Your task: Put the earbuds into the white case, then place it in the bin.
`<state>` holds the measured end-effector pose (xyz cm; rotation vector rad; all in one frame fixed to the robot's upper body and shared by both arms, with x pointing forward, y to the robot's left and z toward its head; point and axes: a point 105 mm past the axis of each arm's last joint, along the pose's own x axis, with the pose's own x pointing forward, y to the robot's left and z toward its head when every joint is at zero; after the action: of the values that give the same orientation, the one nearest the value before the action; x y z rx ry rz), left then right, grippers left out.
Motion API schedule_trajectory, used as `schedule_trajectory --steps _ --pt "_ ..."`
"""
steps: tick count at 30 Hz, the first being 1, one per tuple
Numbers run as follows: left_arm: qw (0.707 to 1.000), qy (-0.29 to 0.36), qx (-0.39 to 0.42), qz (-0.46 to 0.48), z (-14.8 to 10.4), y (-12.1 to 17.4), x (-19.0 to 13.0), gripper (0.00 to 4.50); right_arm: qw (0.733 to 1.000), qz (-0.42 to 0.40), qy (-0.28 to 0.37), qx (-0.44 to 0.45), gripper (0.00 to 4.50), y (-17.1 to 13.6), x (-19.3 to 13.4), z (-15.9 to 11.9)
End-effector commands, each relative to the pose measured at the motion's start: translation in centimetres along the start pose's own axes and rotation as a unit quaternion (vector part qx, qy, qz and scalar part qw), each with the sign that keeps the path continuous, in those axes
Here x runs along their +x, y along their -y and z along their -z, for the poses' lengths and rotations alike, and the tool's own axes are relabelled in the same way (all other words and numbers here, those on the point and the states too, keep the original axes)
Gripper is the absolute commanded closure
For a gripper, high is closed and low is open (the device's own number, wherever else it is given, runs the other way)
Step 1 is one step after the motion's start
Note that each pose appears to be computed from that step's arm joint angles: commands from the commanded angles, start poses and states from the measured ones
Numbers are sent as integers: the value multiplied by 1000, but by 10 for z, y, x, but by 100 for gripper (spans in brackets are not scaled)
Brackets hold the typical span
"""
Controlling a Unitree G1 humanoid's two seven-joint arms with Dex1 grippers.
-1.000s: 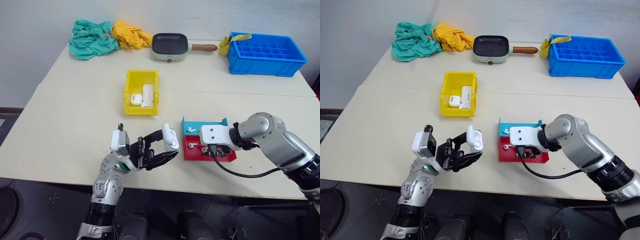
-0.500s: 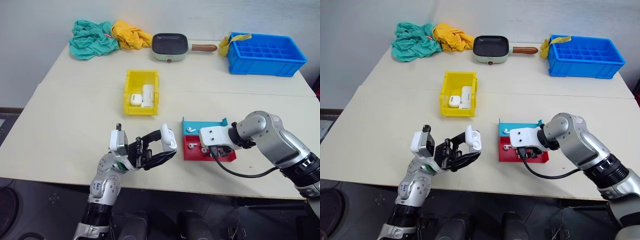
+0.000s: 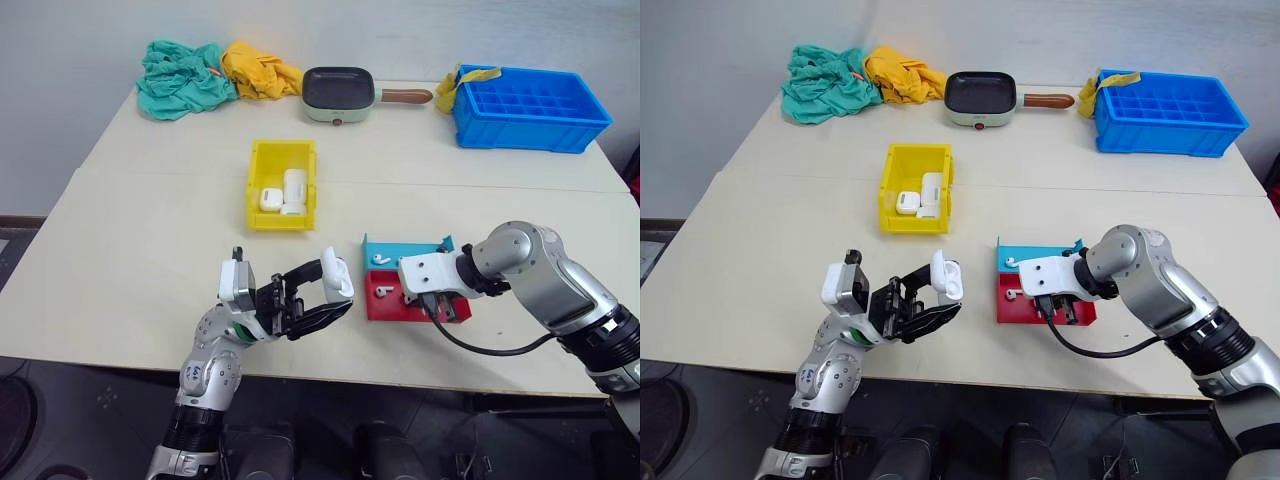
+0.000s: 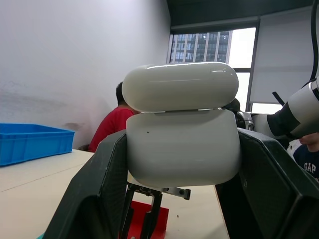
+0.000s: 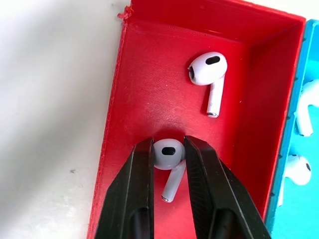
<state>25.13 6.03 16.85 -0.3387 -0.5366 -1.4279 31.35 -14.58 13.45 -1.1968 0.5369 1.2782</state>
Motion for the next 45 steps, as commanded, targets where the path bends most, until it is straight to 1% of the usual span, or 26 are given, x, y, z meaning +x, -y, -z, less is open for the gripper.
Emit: schedule_trajectory --steps 1,3,6,7,10,13,14,15,16,18,19,21,25,26,31,36,45 --pt "1000 14 17 9 -9 5 3 170 1000 -2 -4 5 390 -2 0 4" --pt "1000 15 18 9 -10 5 3 170 1000 -2 -2 6 402 -2 1 4" --pt "999 22 19 15 -12 6 5 170 1000 5 7 10 403 -1 -2 3" --pt "999 28 14 21 -13 8 6 170 1000 15 21 11 403 -1 -7 1" --pt "997 62 10 43 -21 13 10 170 996 43 72 19 403 -2 -30 -4" --pt "995 72 -3 61 -24 16 17 170 980 70 184 40 403 -11 -60 -18" --pt "995 74 -5 64 -25 16 18 170 975 76 206 44 403 -13 -66 -20" --pt "994 82 -5 75 -28 17 20 170 951 81 291 66 403 -18 -83 -34" --pt "992 90 -7 83 -30 18 23 170 919 102 373 79 403 -18 -100 -47" --pt "989 106 -7 103 -34 20 28 170 838 164 511 97 403 -18 -137 -64" --pt "988 112 -7 107 -35 19 30 170 809 192 546 101 403 -15 -149 -70" --pt "986 121 -10 114 -36 18 35 170 772 208 589 116 403 -16 -159 -83" --pt "982 135 -18 131 -38 18 45 170 728 214 644 99 403 -21 -163 -112" --pt "981 141 -20 134 -39 17 48 170 721 212 653 95 403 -22 -162 -119" --pt "975 162 -33 146 -49 15 58 170 699 200 682 80 403 -24 -158 -142" --pt "973 166 -39 156 -53 16 62 170 695 189 691 71 403 -24 -149 -153" --pt "974 157 -36 162 -53 18 62 170 699 197 683 74 403 -18 -134 -151"
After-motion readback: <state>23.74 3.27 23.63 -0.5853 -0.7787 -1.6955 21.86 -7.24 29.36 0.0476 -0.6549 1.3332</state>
